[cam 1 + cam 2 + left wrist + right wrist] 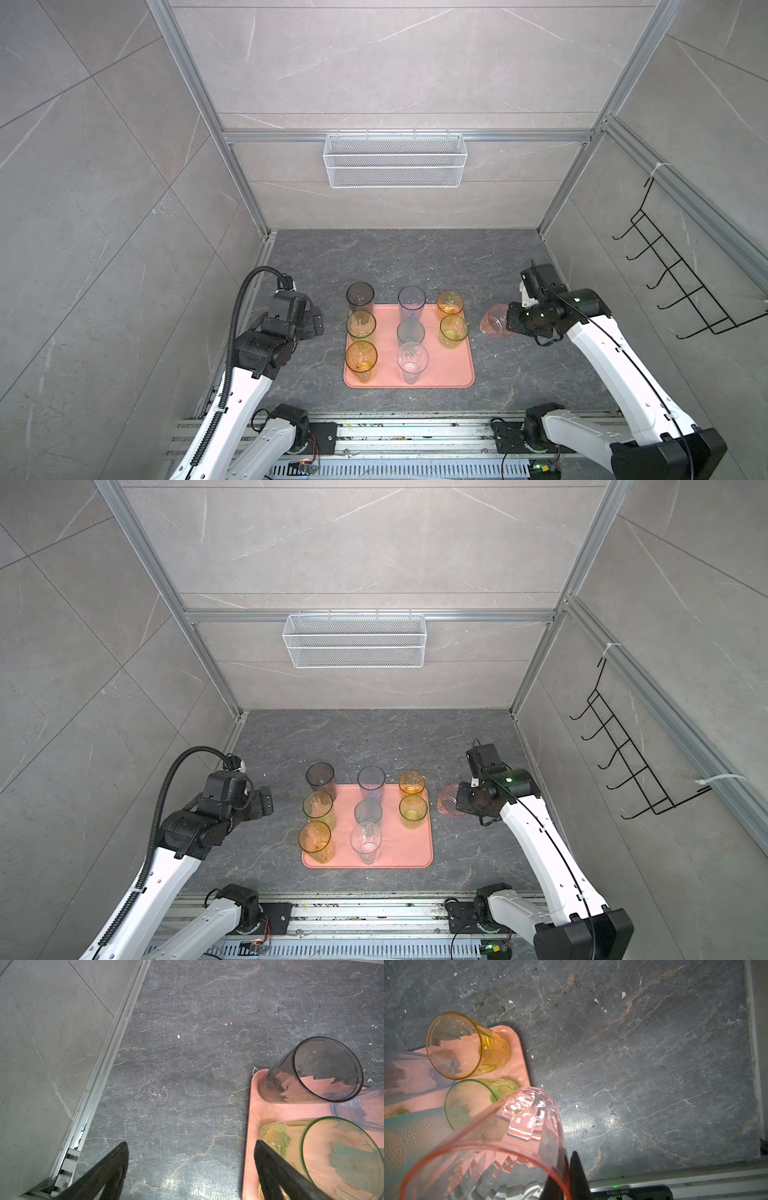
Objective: Place the glasses into the tray
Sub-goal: 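Lift the pink glass and carry it toward the tray's near corner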
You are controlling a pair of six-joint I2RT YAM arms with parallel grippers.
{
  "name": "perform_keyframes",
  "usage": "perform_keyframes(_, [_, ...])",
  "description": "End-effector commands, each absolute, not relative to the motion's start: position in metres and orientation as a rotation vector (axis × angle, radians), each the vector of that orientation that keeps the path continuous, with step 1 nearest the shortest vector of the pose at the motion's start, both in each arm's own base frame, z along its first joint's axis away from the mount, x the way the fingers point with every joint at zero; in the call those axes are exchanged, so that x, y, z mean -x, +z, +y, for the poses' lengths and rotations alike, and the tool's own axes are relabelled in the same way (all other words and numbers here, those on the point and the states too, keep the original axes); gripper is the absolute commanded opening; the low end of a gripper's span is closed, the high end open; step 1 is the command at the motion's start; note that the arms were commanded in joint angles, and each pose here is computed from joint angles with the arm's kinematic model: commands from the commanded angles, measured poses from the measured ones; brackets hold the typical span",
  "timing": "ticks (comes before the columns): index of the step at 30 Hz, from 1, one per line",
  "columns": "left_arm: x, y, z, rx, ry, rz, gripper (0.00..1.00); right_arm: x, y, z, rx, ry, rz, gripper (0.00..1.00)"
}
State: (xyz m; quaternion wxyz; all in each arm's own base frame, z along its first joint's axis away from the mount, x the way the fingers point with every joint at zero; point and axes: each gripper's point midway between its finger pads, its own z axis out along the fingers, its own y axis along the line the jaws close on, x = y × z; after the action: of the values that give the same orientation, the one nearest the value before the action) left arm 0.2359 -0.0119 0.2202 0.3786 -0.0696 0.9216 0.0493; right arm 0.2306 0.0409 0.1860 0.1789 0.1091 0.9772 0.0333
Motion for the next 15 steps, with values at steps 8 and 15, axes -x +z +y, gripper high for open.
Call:
perform_keyframes(8, [-0.238, 0.221, -0.014, 0.171, 0.112, 2.35, 0.95, -0.19, 0.167, 0.054, -0.204, 0.043, 2.839, 0.0])
perform_keyframes(15, [-0.238, 0.219, -0.013, 0.171, 0.118, 2.359, 0.94, -0.178, 0.153, 0.081, -0.121, 0.079, 2.859, 0.0])
